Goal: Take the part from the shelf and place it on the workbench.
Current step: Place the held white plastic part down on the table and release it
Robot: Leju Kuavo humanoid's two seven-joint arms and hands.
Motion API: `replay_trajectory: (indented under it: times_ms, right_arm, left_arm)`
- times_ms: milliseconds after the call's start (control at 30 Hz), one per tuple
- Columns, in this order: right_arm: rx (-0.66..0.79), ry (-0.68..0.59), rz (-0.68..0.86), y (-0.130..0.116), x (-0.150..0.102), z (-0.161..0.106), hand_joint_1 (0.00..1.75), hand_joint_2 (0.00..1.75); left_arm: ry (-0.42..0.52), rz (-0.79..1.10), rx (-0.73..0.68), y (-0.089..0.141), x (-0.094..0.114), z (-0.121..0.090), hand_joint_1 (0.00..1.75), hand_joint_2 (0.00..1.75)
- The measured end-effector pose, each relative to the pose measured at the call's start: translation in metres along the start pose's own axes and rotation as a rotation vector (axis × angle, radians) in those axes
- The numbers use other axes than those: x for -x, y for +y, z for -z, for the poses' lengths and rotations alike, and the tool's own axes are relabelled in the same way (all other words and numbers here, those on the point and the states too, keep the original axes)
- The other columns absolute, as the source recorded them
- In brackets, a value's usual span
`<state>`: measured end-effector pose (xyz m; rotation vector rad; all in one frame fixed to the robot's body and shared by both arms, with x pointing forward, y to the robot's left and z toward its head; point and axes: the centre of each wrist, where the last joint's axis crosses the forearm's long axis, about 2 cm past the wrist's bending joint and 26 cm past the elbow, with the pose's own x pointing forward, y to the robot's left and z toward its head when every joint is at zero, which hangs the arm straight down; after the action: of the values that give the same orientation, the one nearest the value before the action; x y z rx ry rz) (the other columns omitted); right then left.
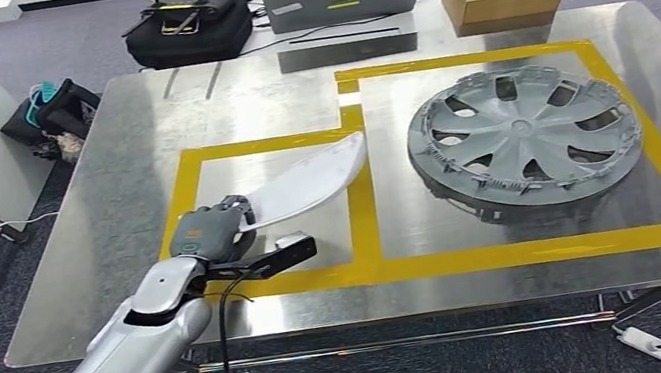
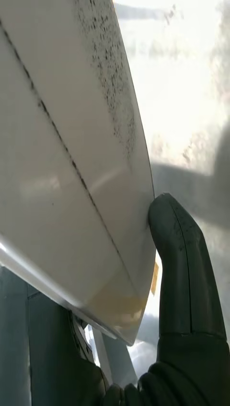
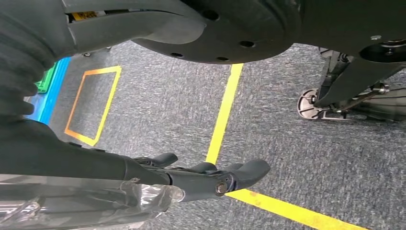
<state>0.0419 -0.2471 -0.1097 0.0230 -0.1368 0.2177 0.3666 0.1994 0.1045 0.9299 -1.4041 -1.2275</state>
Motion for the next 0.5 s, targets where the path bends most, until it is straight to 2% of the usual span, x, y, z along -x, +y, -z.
replay_trajectory:
  times_ms: [200, 500]
  right_arm:
    - [-0.002, 0.000, -0.004, 0.000, 0.000, 0.000, 0.00, 1.75]
    - [-0.004, 0.005, -0.010, 0.000, 0.000, 0.000, 0.00, 1.75]
  left_arm:
    - [0.012, 0.018, 0.020, -0.004, 0.005, 0.000, 1.75, 1.75]
    - [0.083, 0.159, 0.115, -0.008, 0.019, 0.000, 1.75, 1.75]
